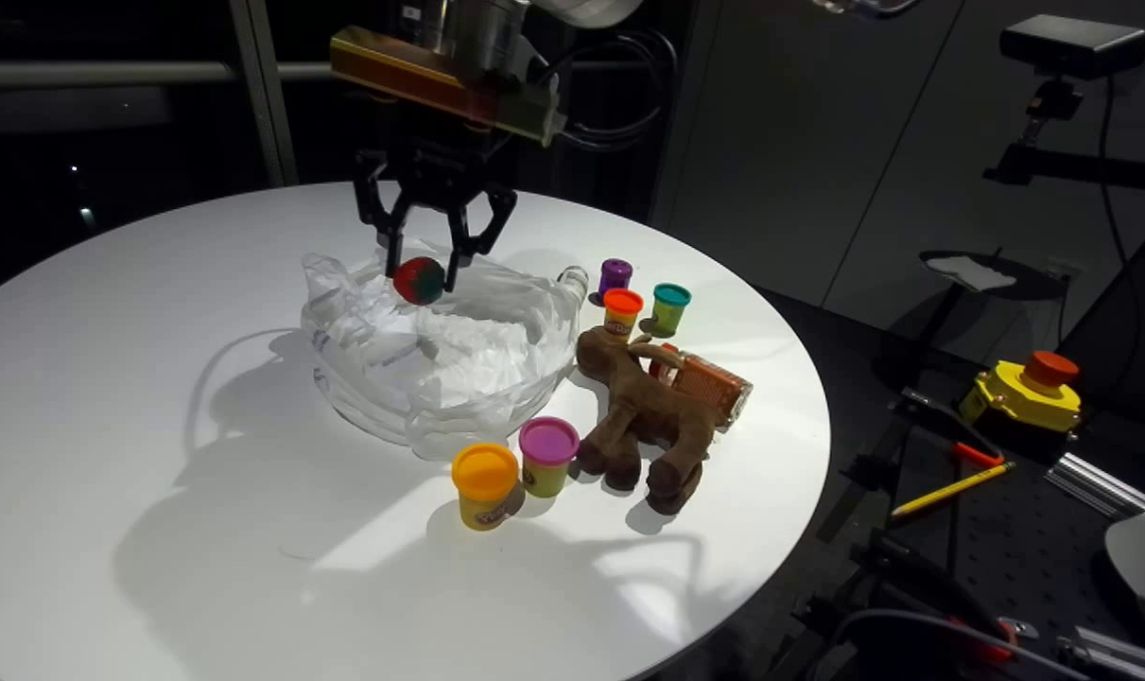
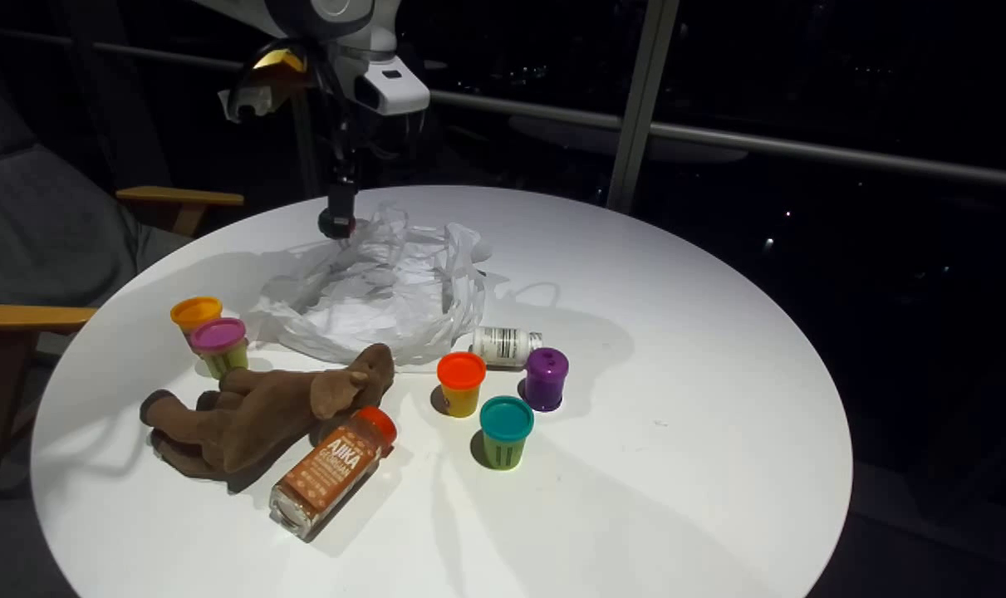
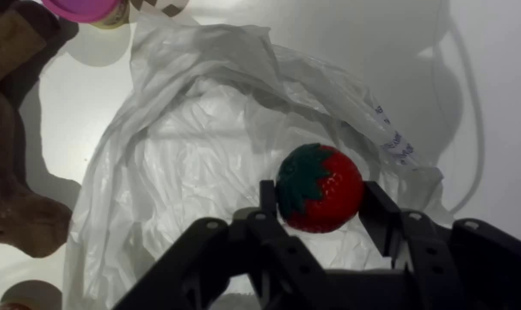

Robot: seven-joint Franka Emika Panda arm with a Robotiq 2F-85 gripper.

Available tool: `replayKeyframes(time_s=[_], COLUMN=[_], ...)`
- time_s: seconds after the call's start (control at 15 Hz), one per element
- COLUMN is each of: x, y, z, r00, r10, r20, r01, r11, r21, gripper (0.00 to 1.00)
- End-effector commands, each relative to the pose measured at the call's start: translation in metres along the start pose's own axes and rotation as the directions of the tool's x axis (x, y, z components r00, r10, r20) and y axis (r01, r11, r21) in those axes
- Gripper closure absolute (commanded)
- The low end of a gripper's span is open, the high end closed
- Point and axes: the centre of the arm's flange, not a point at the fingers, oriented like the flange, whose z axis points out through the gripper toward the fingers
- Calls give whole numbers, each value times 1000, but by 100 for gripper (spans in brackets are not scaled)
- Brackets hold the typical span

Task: Remove all the contents from the white plastic bag and put them on the table

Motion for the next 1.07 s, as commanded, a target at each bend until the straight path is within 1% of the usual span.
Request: replayKeyframes(time_s=[0.0,0.07,0.2,0.4,0.53,0.8,1.0], x=[-36,-40,-51,-75,-92,-106,-117], y=[76,88,112,156,187,217,224], z=[-18,-19,-21,-22,-22,-27,-34], r00=[994,992,989,988,988,986,988], r10=[102,116,139,153,153,168,151], r20=[-37,-45,-48,-14,3,-20,-6], r01=[-101,-115,-139,-154,-152,-169,-151], r11=[994,993,990,985,983,982,985], r21=[33,29,-5,-78,-102,-80,-86], gripper=[73,73,73,73,73,73,73])
